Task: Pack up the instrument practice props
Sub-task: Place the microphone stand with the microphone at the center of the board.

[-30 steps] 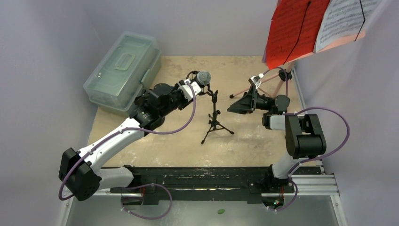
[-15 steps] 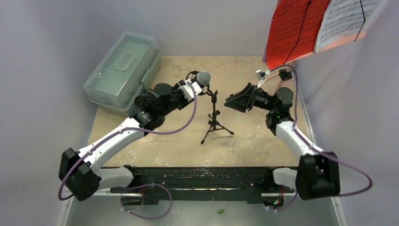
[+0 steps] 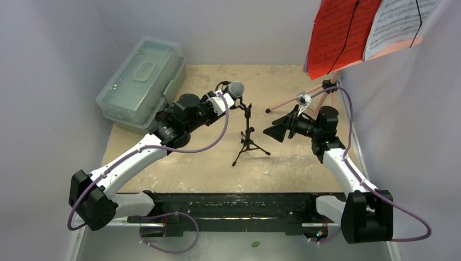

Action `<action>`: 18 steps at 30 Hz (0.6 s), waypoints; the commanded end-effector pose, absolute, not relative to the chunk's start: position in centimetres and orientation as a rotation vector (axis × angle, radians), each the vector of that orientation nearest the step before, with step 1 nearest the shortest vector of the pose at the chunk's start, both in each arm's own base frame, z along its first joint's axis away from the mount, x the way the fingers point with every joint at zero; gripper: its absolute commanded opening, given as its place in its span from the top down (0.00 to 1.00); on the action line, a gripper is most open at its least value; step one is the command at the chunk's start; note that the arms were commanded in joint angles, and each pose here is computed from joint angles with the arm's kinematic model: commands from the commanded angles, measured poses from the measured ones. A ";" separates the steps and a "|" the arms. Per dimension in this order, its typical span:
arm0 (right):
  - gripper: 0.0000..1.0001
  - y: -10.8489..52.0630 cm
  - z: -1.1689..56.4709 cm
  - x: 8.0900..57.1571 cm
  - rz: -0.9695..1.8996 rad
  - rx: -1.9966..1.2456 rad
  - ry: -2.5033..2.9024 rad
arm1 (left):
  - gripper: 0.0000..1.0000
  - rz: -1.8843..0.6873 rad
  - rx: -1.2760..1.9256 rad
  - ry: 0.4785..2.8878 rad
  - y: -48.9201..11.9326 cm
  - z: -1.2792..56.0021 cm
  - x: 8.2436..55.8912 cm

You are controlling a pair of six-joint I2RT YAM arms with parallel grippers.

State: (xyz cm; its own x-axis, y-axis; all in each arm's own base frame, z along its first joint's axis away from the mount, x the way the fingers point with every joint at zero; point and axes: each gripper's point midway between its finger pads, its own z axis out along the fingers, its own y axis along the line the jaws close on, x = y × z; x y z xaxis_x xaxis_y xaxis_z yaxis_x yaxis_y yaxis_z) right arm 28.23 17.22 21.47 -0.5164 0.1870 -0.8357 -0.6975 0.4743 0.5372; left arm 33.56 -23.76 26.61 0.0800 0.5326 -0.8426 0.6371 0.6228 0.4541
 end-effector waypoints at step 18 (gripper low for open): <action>0.01 17.3 22.7 25.8 1.104 -0.707 1.623 | 0.67 -0.167 1.005 1.449 -27.0 29.5 31.6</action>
